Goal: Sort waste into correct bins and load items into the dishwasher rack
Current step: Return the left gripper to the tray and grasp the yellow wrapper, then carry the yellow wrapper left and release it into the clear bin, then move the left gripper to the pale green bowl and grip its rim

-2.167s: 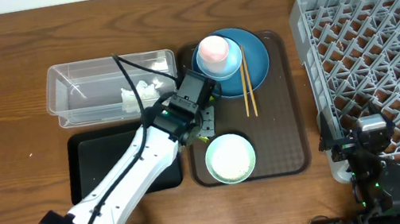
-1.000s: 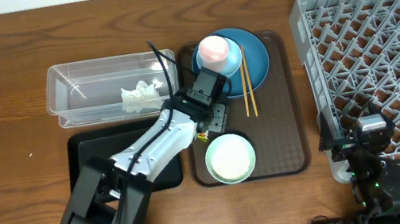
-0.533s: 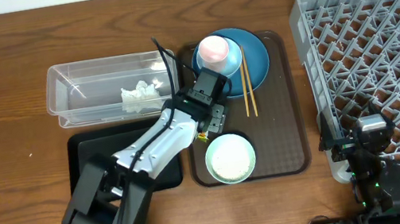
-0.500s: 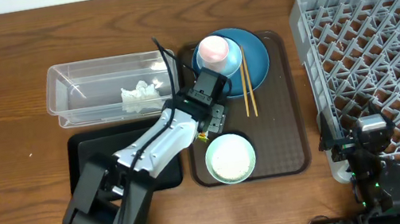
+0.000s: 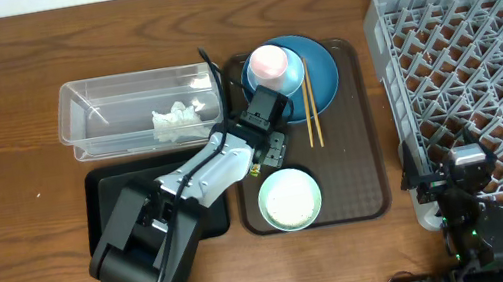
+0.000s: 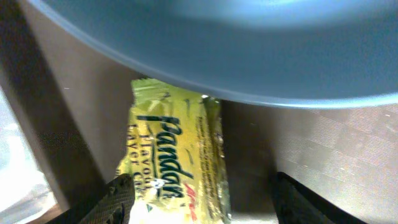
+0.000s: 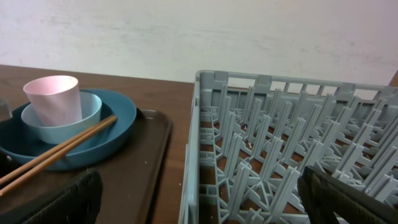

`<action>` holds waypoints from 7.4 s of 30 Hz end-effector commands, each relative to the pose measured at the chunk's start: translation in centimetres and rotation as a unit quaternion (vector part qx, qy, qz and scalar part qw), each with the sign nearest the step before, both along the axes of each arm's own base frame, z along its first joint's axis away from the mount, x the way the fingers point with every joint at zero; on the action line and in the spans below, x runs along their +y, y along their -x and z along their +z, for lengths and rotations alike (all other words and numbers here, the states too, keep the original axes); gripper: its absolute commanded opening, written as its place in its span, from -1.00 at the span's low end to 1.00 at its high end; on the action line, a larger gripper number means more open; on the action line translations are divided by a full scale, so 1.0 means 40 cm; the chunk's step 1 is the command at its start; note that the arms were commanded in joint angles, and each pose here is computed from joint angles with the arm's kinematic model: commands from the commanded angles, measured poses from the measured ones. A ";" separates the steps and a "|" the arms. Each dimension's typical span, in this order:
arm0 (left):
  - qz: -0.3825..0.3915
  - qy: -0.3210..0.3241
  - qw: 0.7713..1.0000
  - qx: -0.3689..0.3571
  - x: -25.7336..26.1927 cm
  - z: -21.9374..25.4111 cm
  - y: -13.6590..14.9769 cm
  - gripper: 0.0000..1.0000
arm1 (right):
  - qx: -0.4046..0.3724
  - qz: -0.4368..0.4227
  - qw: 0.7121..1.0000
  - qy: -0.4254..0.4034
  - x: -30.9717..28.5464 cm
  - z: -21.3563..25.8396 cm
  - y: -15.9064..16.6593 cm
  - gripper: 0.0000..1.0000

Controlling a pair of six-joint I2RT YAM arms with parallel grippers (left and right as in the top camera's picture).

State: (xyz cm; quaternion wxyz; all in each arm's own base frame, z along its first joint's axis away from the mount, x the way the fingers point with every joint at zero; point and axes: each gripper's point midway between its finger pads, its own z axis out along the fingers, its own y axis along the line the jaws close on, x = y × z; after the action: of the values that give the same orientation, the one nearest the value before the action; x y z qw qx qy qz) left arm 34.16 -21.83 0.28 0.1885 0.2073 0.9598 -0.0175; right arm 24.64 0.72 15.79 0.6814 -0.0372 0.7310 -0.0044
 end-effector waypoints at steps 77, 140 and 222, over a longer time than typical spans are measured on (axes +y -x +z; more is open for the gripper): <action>0.293 -0.016 0.927 -0.233 0.494 0.381 -0.214 -0.78 | -0.002 -0.004 1.000 0.004 -0.005 0.000 0.001 0.99; -0.002 0.204 0.977 0.060 -0.186 0.365 0.346 0.06 | -0.002 -0.004 1.000 0.004 -0.005 0.000 0.001 0.98; 0.066 0.038 0.996 0.050 -0.226 0.050 0.359 -0.32 | -0.001 -0.004 1.000 0.004 -0.005 0.000 0.001 0.98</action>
State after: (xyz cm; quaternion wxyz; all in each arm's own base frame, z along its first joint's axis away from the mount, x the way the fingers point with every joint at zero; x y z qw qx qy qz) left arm 19.62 -31.11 2.54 0.1438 0.1394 0.9779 -0.0603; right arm 24.64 0.71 15.79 0.6814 -0.0369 0.7310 -0.0047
